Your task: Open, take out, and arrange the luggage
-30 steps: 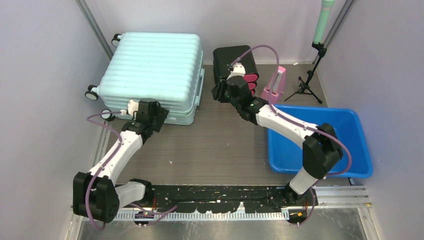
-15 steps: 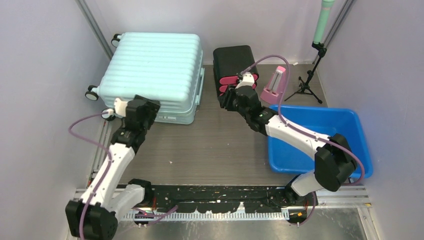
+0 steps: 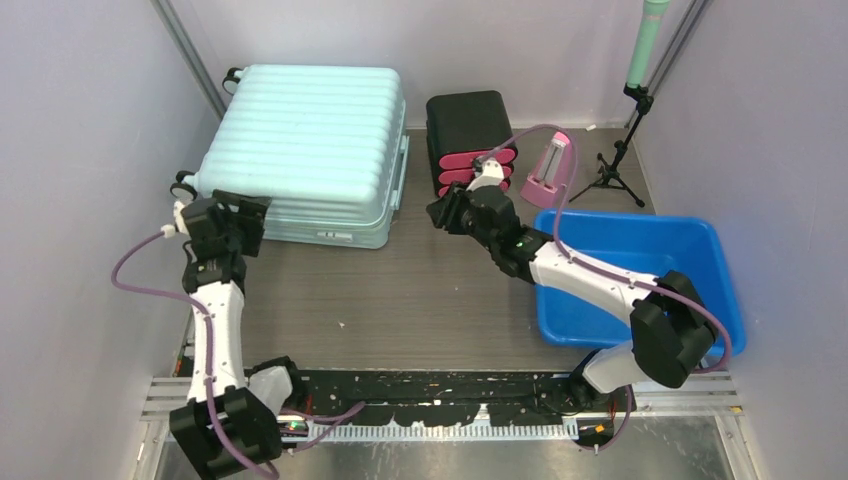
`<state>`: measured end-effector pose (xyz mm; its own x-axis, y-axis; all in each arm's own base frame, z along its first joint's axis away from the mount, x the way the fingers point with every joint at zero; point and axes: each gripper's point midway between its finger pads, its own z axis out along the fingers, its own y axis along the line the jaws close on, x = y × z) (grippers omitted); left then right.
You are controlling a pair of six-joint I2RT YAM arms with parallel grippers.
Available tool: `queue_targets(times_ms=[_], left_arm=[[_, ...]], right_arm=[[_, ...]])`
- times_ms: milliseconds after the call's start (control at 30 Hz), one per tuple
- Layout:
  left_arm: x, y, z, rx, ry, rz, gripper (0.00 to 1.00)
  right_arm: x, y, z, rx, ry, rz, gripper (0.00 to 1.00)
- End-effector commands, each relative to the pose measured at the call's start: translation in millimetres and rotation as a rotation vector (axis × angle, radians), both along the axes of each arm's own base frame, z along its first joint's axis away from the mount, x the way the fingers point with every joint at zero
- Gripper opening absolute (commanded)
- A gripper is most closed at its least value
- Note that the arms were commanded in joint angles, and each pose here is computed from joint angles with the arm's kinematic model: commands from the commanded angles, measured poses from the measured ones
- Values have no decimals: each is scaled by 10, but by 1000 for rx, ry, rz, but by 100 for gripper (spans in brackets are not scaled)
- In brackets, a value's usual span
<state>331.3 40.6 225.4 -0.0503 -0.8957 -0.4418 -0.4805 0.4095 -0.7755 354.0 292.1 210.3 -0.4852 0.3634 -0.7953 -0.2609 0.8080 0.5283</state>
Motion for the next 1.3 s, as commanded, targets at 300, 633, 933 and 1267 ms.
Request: queue_targets(times_ms=[300, 633, 933, 1267], left_arm=[[-10, 317, 187, -242, -520, -7, 81], [157, 333, 119, -228, -616, -109, 77], [189, 327, -105, -302, -596, -95, 72], [90, 317, -569, -352, -491, -7, 63]], right_arm=[[-282, 713, -39, 54, -31, 149, 45], [-254, 633, -87, 43, -41, 112, 45], [-231, 680, -108, 55, -39, 116, 45], [-211, 670, -131, 50, -39, 105, 45]])
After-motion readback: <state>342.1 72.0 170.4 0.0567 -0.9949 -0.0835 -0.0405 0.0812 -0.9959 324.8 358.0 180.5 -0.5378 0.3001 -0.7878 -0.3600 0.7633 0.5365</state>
